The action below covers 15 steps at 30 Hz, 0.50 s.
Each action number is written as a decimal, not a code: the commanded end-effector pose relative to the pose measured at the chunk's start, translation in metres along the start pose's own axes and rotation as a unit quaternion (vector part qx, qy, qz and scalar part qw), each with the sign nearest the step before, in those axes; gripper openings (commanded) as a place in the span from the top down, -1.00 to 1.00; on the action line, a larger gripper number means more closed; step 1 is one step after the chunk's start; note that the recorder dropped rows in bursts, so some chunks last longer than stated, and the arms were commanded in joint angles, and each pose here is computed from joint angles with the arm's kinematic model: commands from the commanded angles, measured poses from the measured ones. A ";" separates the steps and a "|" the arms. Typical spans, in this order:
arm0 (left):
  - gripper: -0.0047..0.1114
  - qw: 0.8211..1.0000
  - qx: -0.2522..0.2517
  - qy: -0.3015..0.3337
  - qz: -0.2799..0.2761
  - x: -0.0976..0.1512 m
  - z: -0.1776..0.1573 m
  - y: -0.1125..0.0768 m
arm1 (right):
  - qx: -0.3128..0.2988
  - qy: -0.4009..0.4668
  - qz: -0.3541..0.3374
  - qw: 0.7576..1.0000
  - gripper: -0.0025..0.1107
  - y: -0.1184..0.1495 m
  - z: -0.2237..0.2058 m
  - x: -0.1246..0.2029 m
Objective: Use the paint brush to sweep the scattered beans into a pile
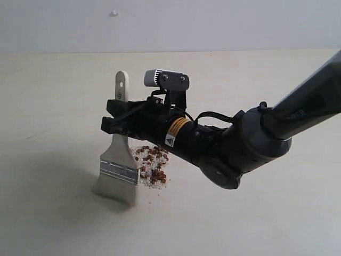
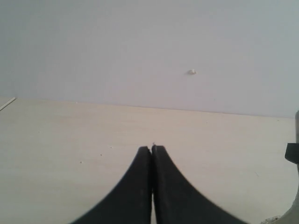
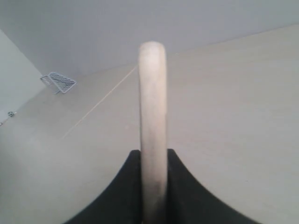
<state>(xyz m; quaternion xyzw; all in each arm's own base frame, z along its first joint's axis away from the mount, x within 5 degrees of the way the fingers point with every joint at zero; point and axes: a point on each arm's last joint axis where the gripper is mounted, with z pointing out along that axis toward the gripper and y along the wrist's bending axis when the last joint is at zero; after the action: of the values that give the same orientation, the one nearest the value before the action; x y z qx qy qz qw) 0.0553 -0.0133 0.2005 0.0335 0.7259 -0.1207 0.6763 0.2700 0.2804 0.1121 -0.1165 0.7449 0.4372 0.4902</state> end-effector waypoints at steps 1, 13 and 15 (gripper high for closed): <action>0.92 1.000 0.000 -0.006 -0.004 -0.001 -0.001 0.000 | 0.029 -0.014 -0.020 0.999 0.96 -0.005 -0.001 -0.004; 0.92 1.000 0.000 -0.006 -0.004 -0.001 -0.001 0.000 | 0.064 -0.042 -0.069 0.995 0.96 -0.009 -0.002 -0.012; 0.92 1.000 0.000 -0.006 -0.004 -0.001 -0.001 0.000 | 0.057 -0.048 -0.072 0.995 0.96 -0.005 -0.003 -0.017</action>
<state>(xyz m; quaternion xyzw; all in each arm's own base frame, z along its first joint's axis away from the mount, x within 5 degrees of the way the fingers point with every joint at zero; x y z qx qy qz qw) 0.0553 -0.0133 0.2005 0.0335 0.7259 -0.1207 0.6763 0.2799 0.2710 0.1136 -0.1082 0.7451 0.3649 0.5478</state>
